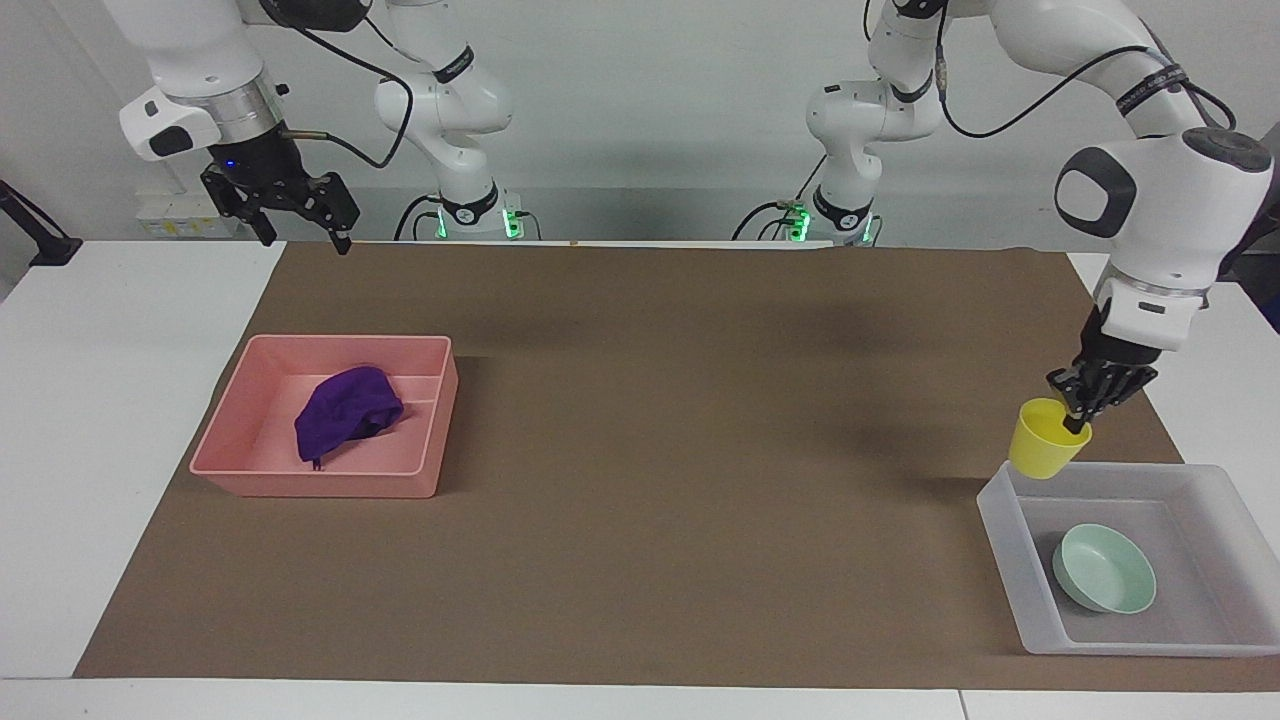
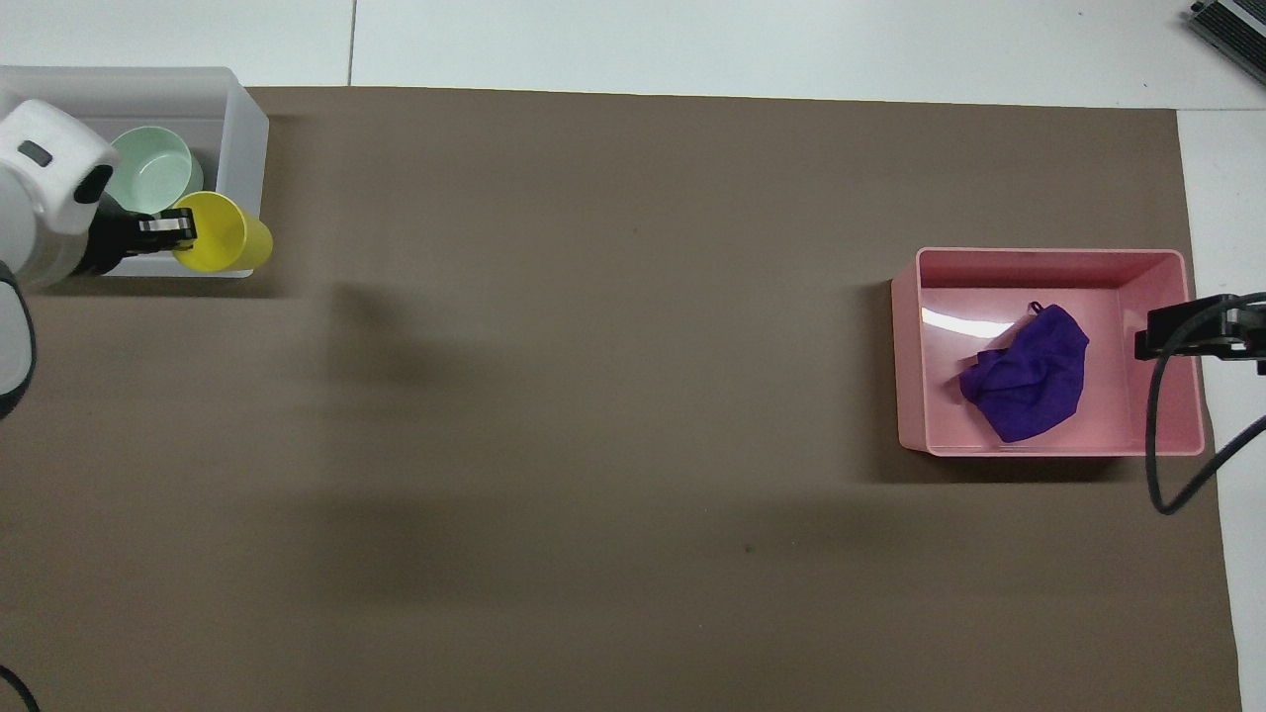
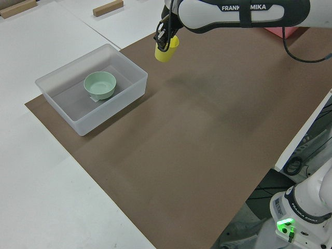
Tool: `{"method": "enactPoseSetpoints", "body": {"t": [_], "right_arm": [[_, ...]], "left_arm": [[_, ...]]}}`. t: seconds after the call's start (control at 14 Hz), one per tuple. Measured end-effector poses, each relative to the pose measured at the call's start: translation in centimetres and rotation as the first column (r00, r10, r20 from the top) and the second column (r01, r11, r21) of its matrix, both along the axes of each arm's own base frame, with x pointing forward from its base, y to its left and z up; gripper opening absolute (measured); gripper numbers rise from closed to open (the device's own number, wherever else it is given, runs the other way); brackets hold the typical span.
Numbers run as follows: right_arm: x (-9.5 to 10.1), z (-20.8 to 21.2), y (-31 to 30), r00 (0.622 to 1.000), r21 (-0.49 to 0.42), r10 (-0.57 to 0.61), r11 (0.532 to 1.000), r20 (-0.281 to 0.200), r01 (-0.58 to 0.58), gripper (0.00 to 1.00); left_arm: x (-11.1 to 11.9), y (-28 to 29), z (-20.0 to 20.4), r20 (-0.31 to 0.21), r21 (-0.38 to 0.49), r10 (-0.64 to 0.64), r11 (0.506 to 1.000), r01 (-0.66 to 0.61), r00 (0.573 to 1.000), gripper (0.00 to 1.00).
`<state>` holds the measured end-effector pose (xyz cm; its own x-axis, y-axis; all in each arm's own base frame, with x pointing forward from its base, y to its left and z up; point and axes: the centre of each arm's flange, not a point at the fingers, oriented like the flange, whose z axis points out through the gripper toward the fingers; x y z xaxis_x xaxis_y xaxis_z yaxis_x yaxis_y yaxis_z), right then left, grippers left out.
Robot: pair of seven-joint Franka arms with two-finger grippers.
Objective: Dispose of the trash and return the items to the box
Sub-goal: 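Carry the yellow cup with the left gripper into the clear box, then lower the cup into the green bowl and open the left gripper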
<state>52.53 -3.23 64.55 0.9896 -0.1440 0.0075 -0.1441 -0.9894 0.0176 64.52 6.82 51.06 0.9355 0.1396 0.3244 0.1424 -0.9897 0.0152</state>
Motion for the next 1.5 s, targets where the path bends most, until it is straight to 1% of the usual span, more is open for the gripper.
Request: {"method": "enactPoseSetpoints", "body": {"t": [0.14,0.43,0.64,0.79,0.86,1.21,1.36,1.5], "right_arm": [[0.0,0.0,0.0,1.000,0.000,0.000,1.000,0.000,0.000,1.00],[0.0,0.0,0.0,1.000,0.000,0.000,1.000,0.000,0.000,1.00],[0.0,0.0,0.0,1.000,0.000,0.000,1.000,0.000,0.000,1.00],[0.0,0.0,0.0,1.000,0.000,0.000,1.000,0.000,0.000,1.00],[0.0,0.0,0.0,1.000,0.000,0.000,1.000,0.000,0.000,1.00],[0.0,-0.1,0.0,1.000,0.000,0.000,1.000,-0.002,0.000,1.00],[0.0,-0.1,0.0,1.000,0.000,0.000,1.000,-0.003,0.000,1.00],[0.0,-0.2,0.0,1.000,0.000,0.000,1.000,-0.003,0.000,1.00]], "left_arm": [[1.3,2.0,0.0,0.011,0.004,0.026,1.000,-0.026,1.000,0.02],[3.2,4.3,0.3,-0.005,-0.008,0.062,0.998,-0.062,0.998,0.02],[4.5,6.8,-0.9,0.005,-0.057,0.113,0.992,-0.112,0.994,0.02],[5.4,8.1,-2.3,0.028,-0.082,0.141,0.987,-0.138,0.990,0.02],[5.9,8.3,-3.5,0.027,-0.085,0.147,0.986,-0.144,0.989,0.02],[7.6,9.1,-8.8,0.053,-0.073,0.161,0.985,-0.157,0.985,0.02],[7.8,9.2,-10.9,0.057,-0.069,0.166,0.984,-0.162,0.984,0.02],[7.4,9.2,-12.8,0.044,-0.068,0.169,0.984,-0.165,0.985,0.02]]}}
